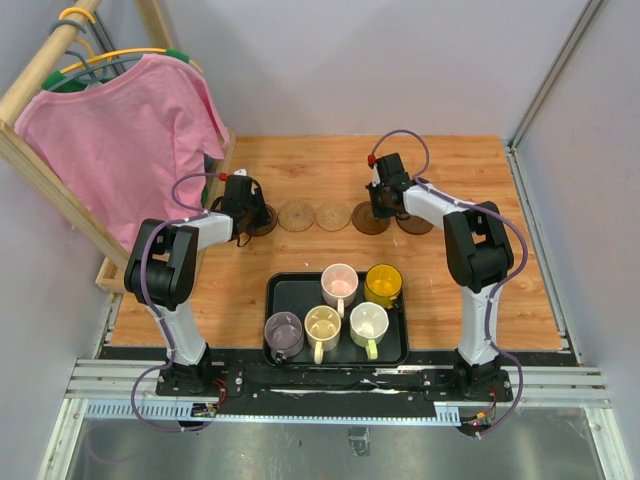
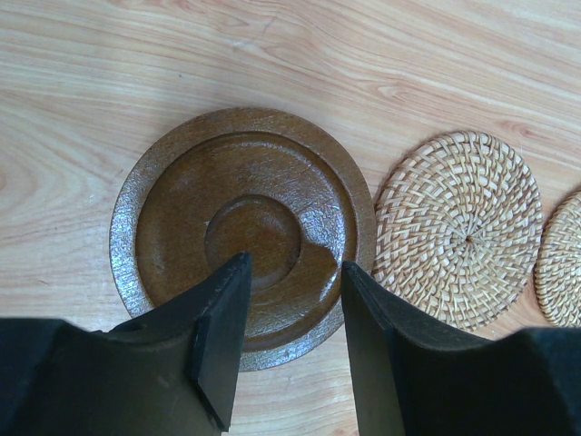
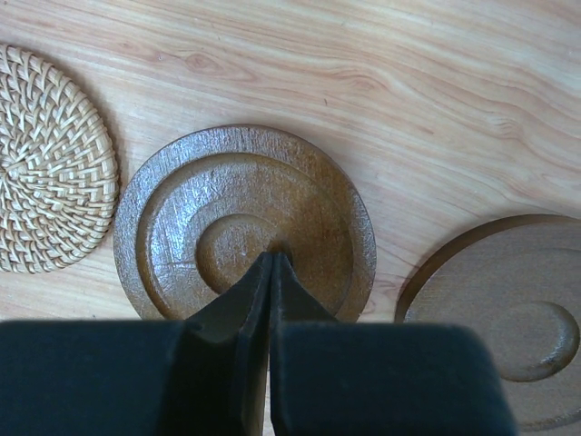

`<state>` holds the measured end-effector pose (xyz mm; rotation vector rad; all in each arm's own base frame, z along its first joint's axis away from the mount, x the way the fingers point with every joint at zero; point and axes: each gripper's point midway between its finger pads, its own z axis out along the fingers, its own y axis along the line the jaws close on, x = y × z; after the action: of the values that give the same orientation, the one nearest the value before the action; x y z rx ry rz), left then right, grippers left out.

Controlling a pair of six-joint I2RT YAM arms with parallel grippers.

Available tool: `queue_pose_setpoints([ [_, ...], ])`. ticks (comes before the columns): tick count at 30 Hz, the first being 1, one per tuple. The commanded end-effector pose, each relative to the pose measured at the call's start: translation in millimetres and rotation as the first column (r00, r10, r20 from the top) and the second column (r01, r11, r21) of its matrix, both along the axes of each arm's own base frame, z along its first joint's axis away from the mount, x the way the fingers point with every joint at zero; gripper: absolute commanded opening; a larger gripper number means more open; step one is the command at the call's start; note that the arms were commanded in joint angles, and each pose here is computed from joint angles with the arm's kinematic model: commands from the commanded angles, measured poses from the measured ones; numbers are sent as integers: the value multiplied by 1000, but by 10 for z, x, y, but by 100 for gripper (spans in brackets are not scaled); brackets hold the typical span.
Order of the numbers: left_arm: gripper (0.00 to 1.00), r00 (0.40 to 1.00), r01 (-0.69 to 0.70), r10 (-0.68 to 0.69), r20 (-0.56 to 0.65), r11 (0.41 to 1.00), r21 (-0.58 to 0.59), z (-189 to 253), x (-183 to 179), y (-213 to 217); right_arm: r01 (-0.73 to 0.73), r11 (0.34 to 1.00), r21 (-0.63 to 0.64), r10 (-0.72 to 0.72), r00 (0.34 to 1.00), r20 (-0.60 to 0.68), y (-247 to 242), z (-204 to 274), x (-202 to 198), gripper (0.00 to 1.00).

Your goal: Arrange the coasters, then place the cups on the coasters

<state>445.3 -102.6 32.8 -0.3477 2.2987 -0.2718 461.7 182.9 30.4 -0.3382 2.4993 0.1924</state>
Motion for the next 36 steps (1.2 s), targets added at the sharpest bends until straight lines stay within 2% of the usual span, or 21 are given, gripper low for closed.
queue_pose_setpoints([
  [1, 49, 1000, 6, -6, -8, 1000, 2, 7, -27, 19, 49, 999, -13, -49, 998, 30, -142, 175, 72, 1],
  [13, 49, 1000, 5, -5, -7, 1000, 4, 9, -13, 20, -19, 999, 41, 18, 999, 33, -10, 236, 60, 2],
  [21, 49, 1000, 4, -4, 7, 1000, -3, 65, 28, 7, -91, 993, 78, 84, 992, 94, 117, 481, 80, 5],
  [36, 49, 1000, -13, 13, 9, 1000, -9, 86, 56, 10, -81, 993, 81, 68, 986, 151, 74, 769, 17, 6],
])
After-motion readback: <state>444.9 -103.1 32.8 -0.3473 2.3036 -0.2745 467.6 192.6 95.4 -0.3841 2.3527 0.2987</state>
